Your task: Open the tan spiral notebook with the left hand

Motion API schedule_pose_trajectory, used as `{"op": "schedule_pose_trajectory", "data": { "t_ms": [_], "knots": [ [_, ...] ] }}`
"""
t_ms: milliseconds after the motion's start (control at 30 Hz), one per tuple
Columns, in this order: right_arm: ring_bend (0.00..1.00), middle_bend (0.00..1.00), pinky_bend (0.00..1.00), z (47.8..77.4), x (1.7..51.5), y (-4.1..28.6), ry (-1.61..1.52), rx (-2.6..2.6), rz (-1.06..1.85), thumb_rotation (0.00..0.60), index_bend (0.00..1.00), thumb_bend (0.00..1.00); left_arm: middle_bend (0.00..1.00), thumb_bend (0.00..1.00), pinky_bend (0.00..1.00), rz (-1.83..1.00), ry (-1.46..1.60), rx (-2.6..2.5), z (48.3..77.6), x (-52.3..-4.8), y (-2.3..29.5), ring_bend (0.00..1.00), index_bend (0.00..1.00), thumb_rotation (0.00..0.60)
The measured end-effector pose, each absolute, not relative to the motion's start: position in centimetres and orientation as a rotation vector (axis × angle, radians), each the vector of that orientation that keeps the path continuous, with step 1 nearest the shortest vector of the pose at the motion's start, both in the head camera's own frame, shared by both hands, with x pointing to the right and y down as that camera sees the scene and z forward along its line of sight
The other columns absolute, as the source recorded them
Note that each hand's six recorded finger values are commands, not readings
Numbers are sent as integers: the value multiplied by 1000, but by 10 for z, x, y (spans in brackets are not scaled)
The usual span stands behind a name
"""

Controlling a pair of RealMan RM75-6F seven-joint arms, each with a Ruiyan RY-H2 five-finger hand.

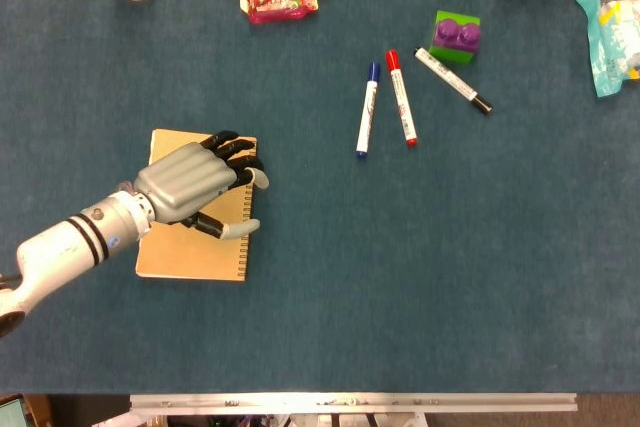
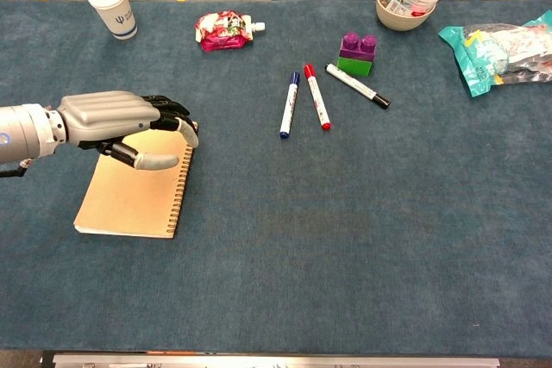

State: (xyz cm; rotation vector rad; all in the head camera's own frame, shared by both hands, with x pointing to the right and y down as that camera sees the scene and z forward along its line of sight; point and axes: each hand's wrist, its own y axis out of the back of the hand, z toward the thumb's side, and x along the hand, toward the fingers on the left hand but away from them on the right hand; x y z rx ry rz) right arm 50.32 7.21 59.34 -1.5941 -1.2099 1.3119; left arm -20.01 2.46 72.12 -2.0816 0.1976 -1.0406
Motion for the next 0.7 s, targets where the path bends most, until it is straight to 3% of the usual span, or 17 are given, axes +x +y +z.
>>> {"op": "schedule_pose_trajectory", "data": {
  "t_ms": [700],
  "knots": [
    [234, 373, 291, 593, 514, 73, -1238, -1580, 1324, 600, 363, 394, 134, 262, 24, -1161, 147, -2048, 757, -183, 22, 0, 204, 0]
  ]
}}
